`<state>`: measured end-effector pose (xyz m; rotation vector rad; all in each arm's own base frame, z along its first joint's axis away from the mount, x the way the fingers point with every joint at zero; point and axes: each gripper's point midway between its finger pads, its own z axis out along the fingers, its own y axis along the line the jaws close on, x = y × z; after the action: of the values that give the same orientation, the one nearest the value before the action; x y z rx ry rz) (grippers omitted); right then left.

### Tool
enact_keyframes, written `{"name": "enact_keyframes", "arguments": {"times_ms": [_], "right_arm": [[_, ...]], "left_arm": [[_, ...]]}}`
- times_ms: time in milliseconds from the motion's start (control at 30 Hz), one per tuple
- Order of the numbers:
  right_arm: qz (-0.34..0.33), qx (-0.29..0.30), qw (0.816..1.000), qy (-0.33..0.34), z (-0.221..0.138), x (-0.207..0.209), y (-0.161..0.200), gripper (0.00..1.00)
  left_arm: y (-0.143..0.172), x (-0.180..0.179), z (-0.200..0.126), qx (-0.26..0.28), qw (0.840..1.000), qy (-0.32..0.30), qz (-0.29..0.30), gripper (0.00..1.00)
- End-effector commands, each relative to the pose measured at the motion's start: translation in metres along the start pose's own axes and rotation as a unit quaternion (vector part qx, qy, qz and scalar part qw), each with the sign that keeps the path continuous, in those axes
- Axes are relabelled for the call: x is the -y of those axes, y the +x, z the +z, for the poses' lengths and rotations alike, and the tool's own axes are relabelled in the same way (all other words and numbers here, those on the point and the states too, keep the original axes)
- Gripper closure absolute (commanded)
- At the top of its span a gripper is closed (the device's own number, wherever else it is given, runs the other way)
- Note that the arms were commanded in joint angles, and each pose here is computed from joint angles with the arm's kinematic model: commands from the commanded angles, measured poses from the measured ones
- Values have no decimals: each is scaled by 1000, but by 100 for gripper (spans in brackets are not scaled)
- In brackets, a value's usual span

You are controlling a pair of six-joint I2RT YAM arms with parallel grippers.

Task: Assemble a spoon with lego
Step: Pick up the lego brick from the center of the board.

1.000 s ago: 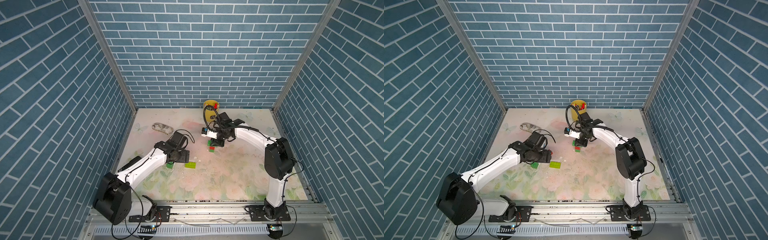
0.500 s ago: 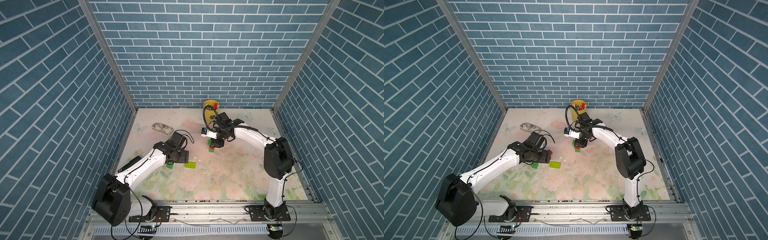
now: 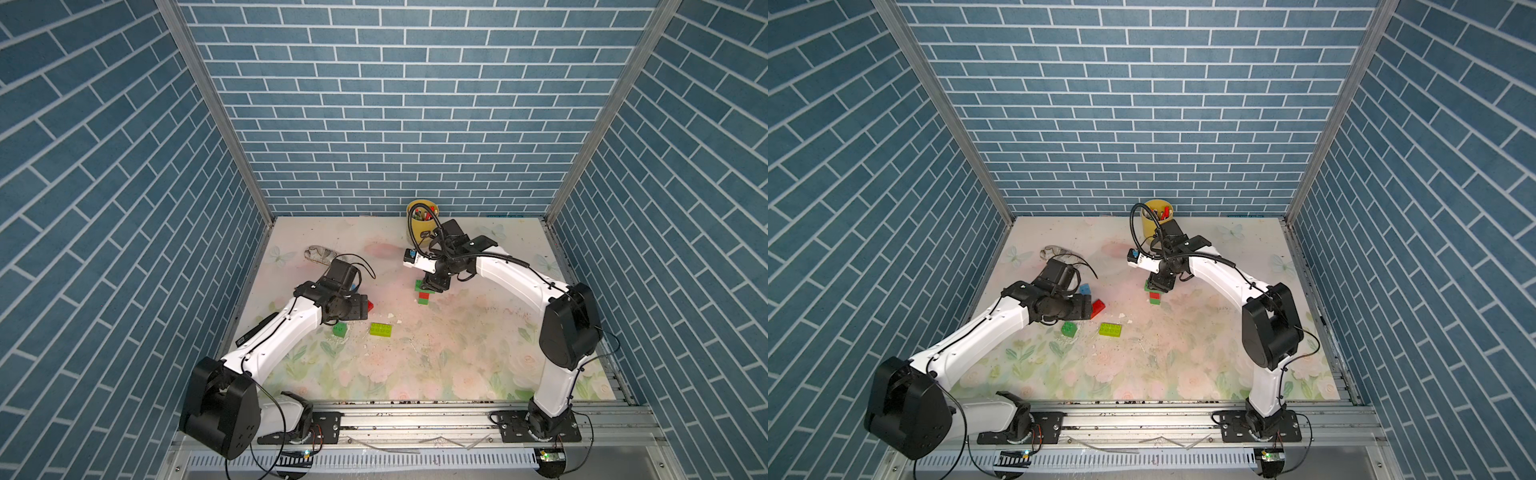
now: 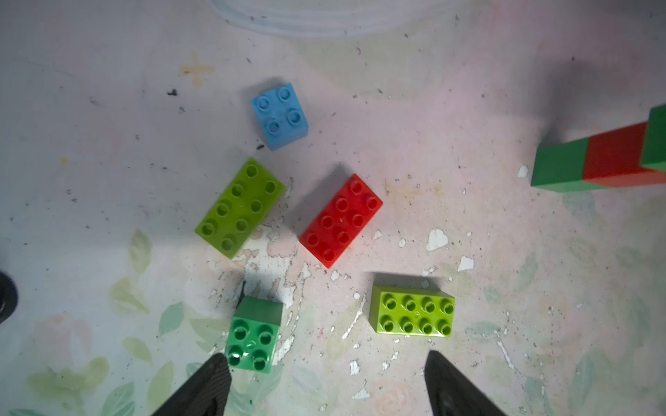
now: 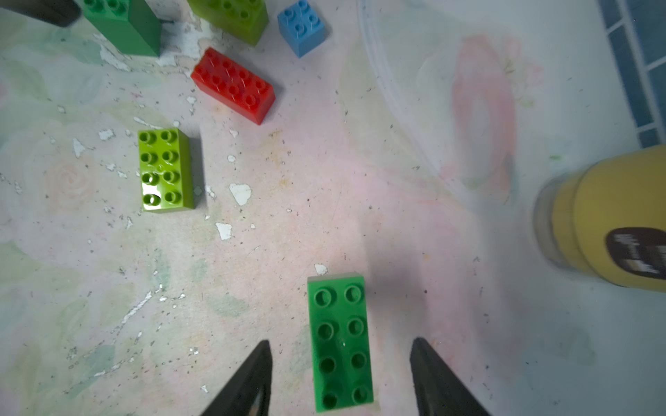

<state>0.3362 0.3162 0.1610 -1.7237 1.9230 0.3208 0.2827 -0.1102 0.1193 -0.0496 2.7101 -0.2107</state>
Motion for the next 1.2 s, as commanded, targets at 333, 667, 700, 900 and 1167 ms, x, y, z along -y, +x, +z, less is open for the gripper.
{"name": "enact_keyframes", "arguments": {"times_ms": [333,667,700,900,1167], "right_arm": [[17,35,999,7,61,-77,-66,39],[15,10,999,-36,124,-109,-69,44],[16,10,999,-40,127,-111,-69,44],[17,4,998,-67,140,-125,-69,44],[21,3,995,-100,139,-138,-68,44]], "left_arm": [[-1,-93,-13,50,983,-12,-175,13],[6,-96,-11,47,982,-8,-185,13],[6,-96,-10,48,982,-8,-185,13],[6,-94,-10,45,982,-2,-184,13],[6,-92,-7,43,982,4,-184,13]]}}
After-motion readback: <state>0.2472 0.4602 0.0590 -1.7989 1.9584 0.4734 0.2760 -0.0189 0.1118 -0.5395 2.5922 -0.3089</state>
